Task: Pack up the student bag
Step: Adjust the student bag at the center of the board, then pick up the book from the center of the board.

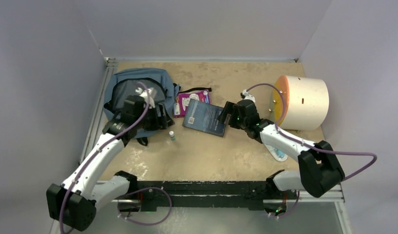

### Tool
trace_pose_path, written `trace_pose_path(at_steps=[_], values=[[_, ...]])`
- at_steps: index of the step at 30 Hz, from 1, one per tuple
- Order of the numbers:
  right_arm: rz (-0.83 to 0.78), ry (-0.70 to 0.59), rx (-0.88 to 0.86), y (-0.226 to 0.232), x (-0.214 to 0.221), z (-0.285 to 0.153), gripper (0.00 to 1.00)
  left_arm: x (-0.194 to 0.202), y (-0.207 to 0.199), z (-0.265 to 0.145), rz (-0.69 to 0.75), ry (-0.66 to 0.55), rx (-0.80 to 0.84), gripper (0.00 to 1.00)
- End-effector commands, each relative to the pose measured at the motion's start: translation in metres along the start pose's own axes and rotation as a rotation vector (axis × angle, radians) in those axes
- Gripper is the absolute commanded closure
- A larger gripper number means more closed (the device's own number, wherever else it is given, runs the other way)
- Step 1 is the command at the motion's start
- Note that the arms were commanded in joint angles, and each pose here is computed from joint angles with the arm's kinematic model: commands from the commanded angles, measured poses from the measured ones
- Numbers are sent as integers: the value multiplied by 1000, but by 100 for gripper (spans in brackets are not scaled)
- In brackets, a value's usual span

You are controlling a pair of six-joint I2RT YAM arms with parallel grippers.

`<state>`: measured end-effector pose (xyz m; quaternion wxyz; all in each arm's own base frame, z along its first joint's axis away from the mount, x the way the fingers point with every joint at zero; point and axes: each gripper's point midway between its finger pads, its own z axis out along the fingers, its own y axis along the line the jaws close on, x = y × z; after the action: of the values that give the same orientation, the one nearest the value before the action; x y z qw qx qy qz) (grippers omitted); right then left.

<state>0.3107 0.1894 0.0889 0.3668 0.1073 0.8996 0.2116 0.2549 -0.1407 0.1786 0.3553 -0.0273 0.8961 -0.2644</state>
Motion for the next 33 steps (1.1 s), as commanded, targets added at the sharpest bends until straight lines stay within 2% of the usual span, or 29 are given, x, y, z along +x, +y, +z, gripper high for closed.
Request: trace_pose_path(at_steps=[1,7,13,16,22,25,27,33], values=[[40,-44,-82,16,-11,0,4,9,-34,20,89,3,27,29],[35,-34,-46,1,-2,12,5,22,-51,49,185,53,-24,29],[25,-30,-56,-14,2,24,5,-12,-75,80,292,-15,15,25],[19,-16,-95,-17,6,30,6,-25,-89,102,351,-11,43,21],[58,18,-153,-26,12,40,8,-28,-64,155,329,71,-1,20],[95,50,-188,-33,19,45,11,-22,-45,175,265,120,10,27],[118,76,-214,-36,25,47,12,-20,-37,184,232,139,29,30],[177,137,-255,-43,39,51,17,-10,-31,200,248,166,51,30]])
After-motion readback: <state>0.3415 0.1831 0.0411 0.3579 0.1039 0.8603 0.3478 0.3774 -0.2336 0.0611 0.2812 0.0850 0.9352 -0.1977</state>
